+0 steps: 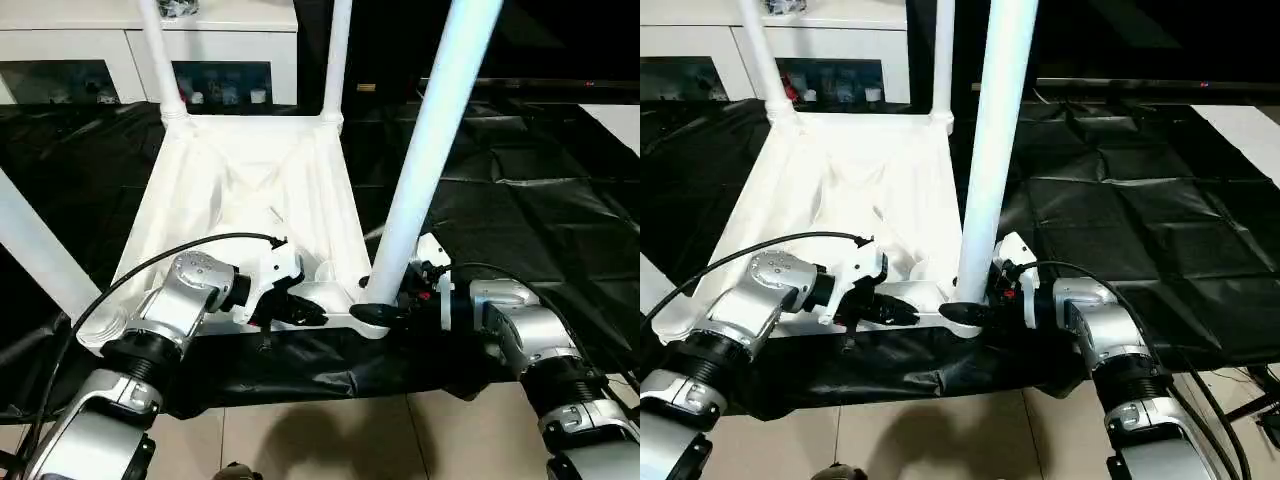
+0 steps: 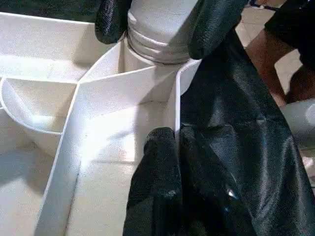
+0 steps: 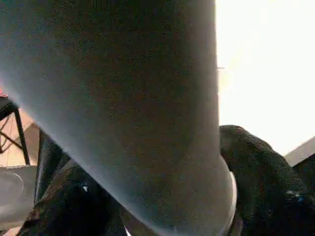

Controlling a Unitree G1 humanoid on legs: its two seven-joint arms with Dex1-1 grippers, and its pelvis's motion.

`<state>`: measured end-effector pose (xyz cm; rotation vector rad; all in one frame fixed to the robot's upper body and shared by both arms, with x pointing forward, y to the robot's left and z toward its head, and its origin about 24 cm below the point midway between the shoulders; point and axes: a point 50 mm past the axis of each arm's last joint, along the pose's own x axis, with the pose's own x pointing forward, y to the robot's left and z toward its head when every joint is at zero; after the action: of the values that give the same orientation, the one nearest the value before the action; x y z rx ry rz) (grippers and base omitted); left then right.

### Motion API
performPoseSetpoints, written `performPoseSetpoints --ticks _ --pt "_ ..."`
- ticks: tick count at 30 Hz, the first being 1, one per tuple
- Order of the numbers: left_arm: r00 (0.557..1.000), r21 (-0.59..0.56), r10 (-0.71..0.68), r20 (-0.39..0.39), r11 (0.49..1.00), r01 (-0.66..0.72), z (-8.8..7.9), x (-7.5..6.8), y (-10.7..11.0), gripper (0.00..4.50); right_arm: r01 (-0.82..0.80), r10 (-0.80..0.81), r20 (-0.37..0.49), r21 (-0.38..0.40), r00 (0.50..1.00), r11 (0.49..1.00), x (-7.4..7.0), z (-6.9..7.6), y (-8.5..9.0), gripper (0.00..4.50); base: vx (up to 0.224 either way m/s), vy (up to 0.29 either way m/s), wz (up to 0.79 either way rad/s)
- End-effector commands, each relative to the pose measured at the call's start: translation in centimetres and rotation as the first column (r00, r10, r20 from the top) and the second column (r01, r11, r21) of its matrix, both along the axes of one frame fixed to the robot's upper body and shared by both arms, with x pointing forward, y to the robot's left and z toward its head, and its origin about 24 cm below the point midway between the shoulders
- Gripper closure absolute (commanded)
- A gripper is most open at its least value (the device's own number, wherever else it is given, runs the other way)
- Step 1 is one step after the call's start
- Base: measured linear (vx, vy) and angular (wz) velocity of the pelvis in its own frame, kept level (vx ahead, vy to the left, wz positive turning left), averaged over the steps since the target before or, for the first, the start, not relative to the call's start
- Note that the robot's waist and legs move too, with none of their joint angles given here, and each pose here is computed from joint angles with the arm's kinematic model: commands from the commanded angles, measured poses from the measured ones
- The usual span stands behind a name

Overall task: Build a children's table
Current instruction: Rotate leg to tighten

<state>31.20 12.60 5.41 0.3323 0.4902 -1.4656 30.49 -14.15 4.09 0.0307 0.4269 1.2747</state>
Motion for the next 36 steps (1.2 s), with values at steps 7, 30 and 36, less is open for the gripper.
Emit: performPoseSetpoints --ticks 7,30,36 --pt "0.996 -0.085 0.081 0.026 0.993 -0.078 0.5 0.6 -1.4 4.50 0.033 -0.032 -0.016 0.028 0.999 0.999 -0.6 -1.0 2.1 1.83 0.000 0.000 0.00" --pt "0.950 -0.111 0.289 0.118 0.955 -0.277 0.8 1.0 -5.7 4.50 0.522 -0.522 -0.014 0.065 0.853 0.850 3.4 -1.4 7.3 0.73 0.000 0.000 0.00" --pt "0.977 -0.093 0.187 0.101 0.980 -0.178 1.0 0.8 -4.7 4.50 0.287 -0.289 0.073 0.029 0.955 0.957 2.3 -1.2 5.1 0.62 0.000 0.000 0.00"
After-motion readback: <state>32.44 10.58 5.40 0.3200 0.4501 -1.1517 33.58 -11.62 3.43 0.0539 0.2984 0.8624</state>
